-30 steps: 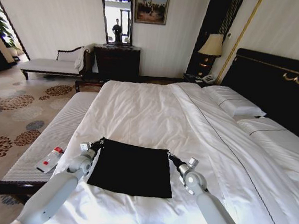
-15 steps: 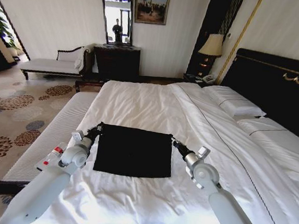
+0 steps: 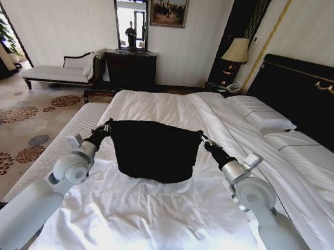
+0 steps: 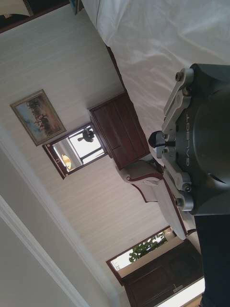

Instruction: Fold the clothes on the bed.

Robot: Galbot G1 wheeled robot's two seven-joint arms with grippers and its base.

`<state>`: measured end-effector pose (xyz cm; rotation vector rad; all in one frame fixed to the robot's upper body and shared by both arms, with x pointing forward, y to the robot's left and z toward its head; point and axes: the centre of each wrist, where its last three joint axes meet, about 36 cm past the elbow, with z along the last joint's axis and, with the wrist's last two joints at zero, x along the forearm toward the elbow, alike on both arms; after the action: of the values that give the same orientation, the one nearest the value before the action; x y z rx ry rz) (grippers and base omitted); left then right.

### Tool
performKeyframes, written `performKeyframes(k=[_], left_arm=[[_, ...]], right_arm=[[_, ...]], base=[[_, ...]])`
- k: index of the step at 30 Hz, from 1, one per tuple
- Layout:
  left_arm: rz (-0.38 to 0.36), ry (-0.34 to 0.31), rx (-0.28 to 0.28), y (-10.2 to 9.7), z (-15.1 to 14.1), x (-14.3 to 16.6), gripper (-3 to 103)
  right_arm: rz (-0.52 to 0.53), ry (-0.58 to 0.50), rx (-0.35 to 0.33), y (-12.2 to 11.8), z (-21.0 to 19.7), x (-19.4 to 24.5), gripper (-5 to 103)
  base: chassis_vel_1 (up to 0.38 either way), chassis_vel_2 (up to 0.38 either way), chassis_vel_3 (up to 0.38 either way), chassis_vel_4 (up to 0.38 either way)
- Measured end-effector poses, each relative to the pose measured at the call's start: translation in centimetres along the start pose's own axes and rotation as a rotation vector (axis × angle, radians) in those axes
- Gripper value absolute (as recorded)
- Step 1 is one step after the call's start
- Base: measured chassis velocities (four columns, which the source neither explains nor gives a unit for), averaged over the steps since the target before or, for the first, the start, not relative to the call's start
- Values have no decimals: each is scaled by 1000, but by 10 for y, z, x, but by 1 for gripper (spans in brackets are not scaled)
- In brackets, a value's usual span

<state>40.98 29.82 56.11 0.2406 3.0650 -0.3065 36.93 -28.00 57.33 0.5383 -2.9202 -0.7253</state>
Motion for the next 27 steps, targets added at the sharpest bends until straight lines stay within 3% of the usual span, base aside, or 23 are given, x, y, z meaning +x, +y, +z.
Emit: performKeyframes(k=[14, 18, 24, 27], left_arm=[[-12, -5, 15, -11, -7, 49, 0], [-44, 7, 48, -22, -6, 92, 0], [-95, 11, 53, -29, -7, 130, 0], [-155, 64, 64, -29, 3, 153, 0]], right_arm=[[1, 17, -30, 17, -5, 18, 0], [-11, 83, -111, 50, -11, 53, 0], [68, 147, -142, 43, 4, 69, 0], [114, 180, -147, 39, 14, 76, 0]], base=[[0, 0, 0, 0], [0, 0, 0, 0], [0, 0, 0, 0], [0, 0, 0, 0]])
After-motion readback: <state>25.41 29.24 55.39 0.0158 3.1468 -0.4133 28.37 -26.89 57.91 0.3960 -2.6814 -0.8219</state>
